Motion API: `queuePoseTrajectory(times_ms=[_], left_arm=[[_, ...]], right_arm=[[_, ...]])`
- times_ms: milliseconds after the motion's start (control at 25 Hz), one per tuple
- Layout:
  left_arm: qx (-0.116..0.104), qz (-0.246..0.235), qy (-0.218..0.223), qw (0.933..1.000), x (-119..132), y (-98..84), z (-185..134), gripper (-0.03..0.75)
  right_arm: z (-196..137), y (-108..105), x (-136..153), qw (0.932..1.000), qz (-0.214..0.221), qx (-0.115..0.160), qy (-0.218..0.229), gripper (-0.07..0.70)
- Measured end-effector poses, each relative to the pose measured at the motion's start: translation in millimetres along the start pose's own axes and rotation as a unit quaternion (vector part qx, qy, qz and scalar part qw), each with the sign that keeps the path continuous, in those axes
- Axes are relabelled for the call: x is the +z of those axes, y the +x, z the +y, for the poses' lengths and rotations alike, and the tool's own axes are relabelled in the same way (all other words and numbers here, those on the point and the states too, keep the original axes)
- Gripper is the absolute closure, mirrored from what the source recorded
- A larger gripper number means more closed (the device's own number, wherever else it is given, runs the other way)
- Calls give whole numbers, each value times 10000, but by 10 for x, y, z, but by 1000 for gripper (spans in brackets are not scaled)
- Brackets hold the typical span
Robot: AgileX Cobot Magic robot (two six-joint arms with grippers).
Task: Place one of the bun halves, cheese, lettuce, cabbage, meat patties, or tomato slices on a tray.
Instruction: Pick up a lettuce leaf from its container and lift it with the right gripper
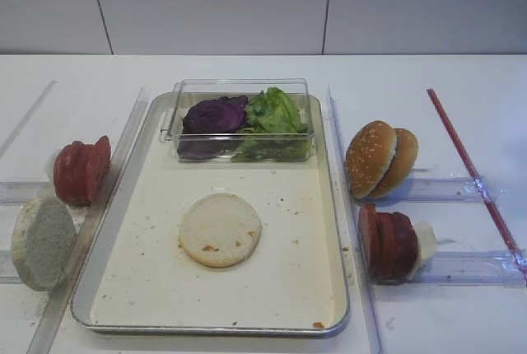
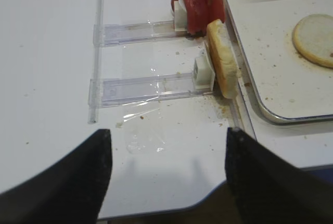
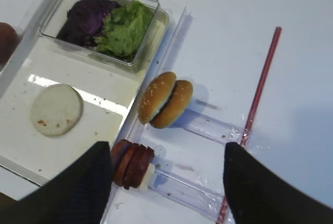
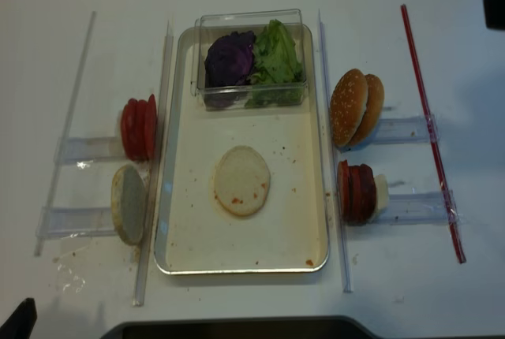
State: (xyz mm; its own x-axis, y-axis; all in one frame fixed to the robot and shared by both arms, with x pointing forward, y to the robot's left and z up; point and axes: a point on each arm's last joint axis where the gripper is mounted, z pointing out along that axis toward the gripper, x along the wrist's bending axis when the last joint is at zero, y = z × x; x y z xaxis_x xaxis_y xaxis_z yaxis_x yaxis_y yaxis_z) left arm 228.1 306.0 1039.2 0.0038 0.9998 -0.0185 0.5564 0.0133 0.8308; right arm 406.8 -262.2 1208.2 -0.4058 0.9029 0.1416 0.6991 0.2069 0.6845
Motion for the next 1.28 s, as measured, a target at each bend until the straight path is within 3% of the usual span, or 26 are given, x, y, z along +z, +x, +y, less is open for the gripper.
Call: queuePoseTrajectory(times_ms=[200,480,1040,1280], left_arm=[[11,0,0,10000,0,0,0,287],[11,0,0,10000,0,0,0,287],[11,0,0,10000,0,0,0,287],[11,0,0,10000,0,0,0,287]], right_arm=[[315,-66,179,9990,406,177,-12,153],[653,-187,389,9981,570,244,-28,153],[1249,71,921,9981,289,-513,193,177],[1370,175,1262,9967,416,-589,379,183]])
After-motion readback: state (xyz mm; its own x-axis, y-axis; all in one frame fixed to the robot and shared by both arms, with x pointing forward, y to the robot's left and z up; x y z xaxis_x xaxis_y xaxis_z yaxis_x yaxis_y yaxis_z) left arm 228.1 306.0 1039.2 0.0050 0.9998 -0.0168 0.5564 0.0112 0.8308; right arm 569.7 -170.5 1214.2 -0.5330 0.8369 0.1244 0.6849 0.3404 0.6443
